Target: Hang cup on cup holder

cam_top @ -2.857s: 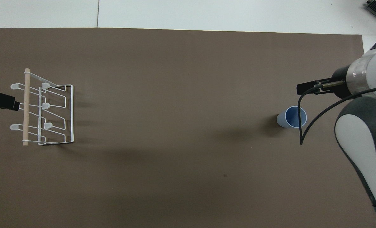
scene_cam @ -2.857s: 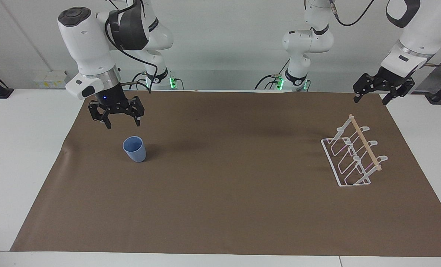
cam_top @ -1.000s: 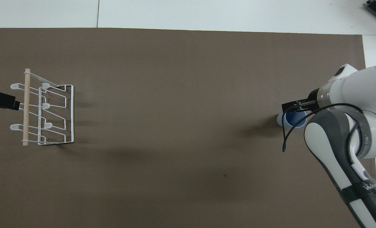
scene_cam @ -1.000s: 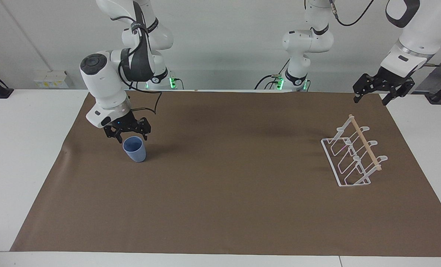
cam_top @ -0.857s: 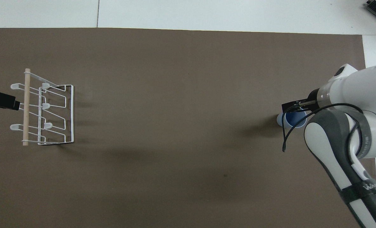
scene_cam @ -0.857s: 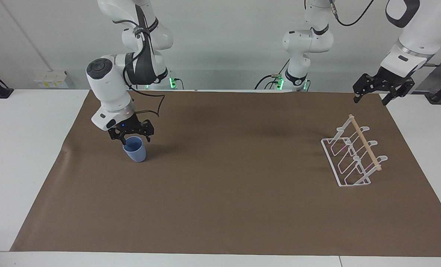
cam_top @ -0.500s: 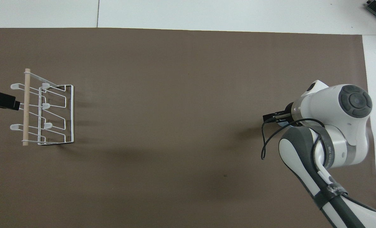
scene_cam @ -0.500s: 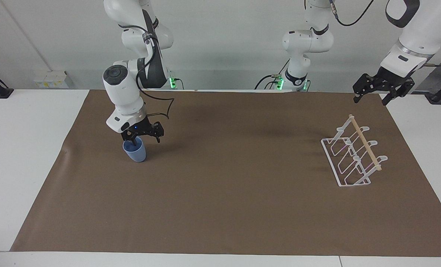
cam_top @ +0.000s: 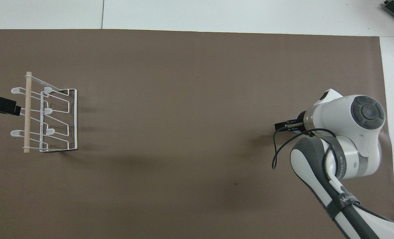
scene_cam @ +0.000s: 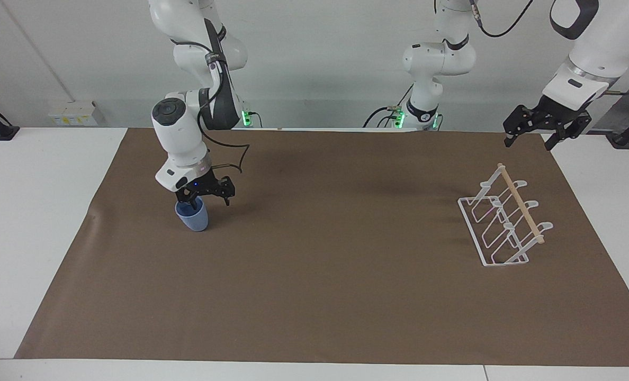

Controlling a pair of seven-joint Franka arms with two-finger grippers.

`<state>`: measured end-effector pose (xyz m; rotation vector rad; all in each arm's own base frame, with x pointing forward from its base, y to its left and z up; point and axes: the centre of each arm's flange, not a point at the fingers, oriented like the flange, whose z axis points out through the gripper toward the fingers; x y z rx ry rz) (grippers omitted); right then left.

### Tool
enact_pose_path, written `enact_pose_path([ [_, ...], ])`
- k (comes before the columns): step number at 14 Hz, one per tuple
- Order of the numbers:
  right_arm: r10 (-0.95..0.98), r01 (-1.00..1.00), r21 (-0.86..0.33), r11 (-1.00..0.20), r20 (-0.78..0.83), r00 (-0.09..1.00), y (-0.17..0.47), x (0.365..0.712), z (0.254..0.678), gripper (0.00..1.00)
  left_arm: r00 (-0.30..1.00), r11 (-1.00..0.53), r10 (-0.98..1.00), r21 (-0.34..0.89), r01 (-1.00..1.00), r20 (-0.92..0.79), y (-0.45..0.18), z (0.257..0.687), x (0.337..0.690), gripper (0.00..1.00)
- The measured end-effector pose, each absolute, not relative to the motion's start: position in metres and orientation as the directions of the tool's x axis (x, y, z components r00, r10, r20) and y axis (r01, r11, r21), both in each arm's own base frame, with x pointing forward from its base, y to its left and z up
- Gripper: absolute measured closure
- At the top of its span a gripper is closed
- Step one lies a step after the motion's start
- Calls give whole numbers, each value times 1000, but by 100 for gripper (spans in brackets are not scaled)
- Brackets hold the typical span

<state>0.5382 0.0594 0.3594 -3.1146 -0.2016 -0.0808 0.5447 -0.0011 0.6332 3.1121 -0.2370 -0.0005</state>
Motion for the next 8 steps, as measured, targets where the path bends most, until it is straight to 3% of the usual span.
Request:
enact_pose_path([
  [1,128,129,-16,-992,61,990,59,537,351,0,988,-988,-151,20,-151,1,-1,633,545,0],
  [2,127,128,-16,-992,65,990,59,535,340,10,988,-988,-151,20,-151,1,-1,633,545,0],
  [8,98,99,-17,-995,54,994,44,535,323,79,988,-988,-151,20,-151,1,-1,633,545,0],
])
